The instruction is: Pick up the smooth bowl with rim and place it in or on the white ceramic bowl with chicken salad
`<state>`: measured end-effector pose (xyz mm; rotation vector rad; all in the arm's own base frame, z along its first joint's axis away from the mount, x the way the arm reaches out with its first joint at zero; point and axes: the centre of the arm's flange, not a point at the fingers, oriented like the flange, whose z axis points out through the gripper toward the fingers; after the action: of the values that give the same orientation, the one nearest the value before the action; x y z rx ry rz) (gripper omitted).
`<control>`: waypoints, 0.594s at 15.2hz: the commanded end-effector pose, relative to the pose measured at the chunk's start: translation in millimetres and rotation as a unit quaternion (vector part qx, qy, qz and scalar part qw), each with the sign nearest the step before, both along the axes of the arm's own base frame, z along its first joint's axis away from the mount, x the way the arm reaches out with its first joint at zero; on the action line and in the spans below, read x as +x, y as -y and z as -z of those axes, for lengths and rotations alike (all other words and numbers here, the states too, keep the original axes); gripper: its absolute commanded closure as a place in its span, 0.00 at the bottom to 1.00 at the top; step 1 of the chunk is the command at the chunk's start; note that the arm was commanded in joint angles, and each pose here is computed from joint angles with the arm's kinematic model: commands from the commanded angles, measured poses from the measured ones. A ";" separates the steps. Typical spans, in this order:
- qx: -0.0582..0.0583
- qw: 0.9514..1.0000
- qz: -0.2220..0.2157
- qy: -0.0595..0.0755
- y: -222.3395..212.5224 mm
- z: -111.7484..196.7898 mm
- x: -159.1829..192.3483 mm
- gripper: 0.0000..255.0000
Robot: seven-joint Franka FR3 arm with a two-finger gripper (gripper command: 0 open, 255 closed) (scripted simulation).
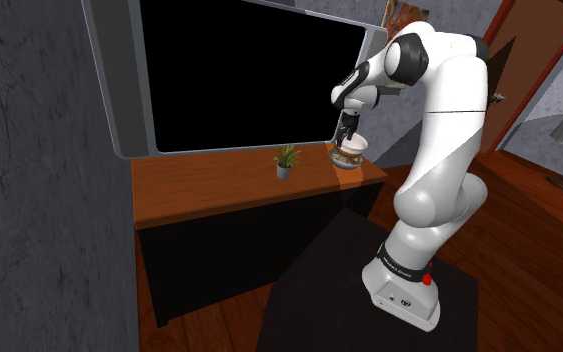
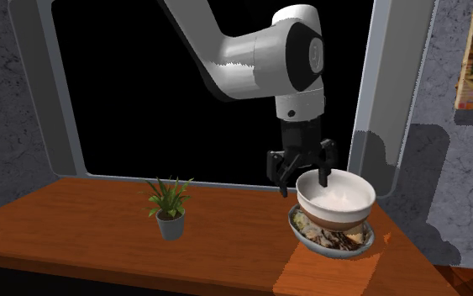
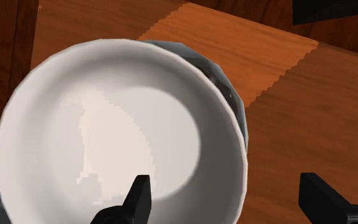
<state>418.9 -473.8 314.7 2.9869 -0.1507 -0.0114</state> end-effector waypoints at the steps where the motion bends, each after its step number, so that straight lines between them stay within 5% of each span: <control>1: 0.000 1.000 0.000 0.000 -3.1 -22.4 -0.8 0.00; 9: 0.000 1.000 0.000 0.000 -4.7 -32.7 -0.7 0.00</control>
<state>418.2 -469.2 347.3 2.9870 -0.1509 -0.0117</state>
